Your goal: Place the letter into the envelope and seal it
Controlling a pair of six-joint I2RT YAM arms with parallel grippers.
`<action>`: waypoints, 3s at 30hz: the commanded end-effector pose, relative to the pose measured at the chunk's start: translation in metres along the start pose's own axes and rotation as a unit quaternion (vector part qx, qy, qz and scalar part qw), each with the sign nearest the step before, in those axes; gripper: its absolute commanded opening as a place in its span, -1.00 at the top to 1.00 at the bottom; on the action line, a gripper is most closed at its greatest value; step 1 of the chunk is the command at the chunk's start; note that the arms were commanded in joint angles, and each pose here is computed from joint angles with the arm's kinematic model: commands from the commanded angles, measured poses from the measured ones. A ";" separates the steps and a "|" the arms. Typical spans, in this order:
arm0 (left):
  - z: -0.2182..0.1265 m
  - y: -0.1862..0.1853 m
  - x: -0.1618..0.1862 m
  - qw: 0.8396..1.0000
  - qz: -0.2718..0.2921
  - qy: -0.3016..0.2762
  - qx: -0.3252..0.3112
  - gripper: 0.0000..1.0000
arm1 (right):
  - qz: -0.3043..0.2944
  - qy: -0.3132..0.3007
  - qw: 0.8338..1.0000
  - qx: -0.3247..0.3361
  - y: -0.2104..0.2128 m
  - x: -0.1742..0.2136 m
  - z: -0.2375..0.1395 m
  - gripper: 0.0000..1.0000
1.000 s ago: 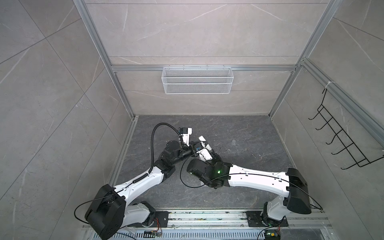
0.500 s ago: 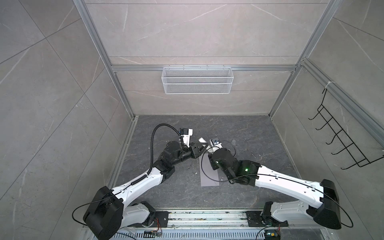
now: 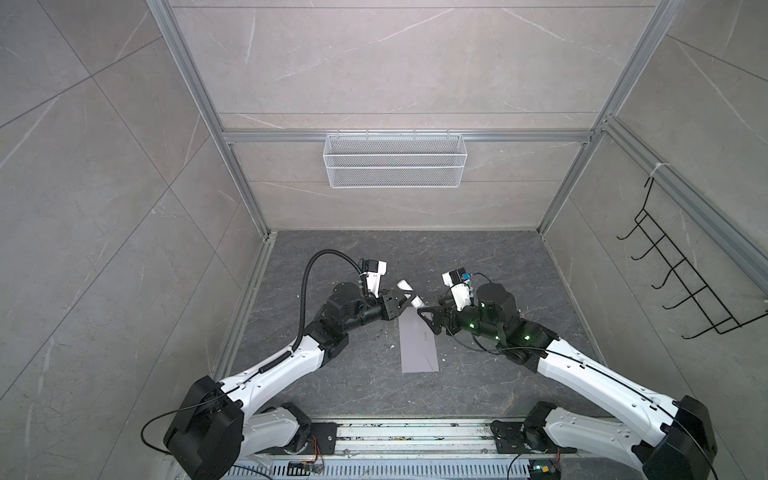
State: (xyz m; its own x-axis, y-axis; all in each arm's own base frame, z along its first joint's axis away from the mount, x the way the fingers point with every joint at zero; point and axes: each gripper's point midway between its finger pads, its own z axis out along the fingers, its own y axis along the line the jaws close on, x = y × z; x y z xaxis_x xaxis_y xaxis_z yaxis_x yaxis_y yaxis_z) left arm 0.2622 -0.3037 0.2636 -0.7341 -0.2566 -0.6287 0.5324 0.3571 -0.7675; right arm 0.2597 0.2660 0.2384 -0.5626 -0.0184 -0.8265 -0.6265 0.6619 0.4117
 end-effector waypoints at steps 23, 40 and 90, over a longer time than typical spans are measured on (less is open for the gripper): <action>-0.005 -0.041 -0.016 0.997 0.043 -0.004 0.066 1.00 | 0.045 -0.001 0.990 -0.136 0.030 -0.013 0.020 0.20; -0.005 -0.040 -0.017 0.993 0.047 -0.037 0.099 0.22 | 0.066 -0.040 0.988 -0.133 0.029 -0.024 0.013 0.77; -0.007 -0.046 -0.025 0.984 0.075 -0.086 0.140 1.00 | 0.082 -0.016 0.972 -0.219 0.054 -0.018 0.016 0.69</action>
State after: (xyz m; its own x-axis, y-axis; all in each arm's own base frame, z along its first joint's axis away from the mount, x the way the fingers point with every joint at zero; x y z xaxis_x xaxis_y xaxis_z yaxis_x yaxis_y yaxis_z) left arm 0.2521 -0.3062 0.2964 -0.6329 -0.3493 -0.6909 0.6857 0.1614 -0.7098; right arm 0.2467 0.3125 0.2723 -0.6559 0.0995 -0.7482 -0.7034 0.2790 0.6537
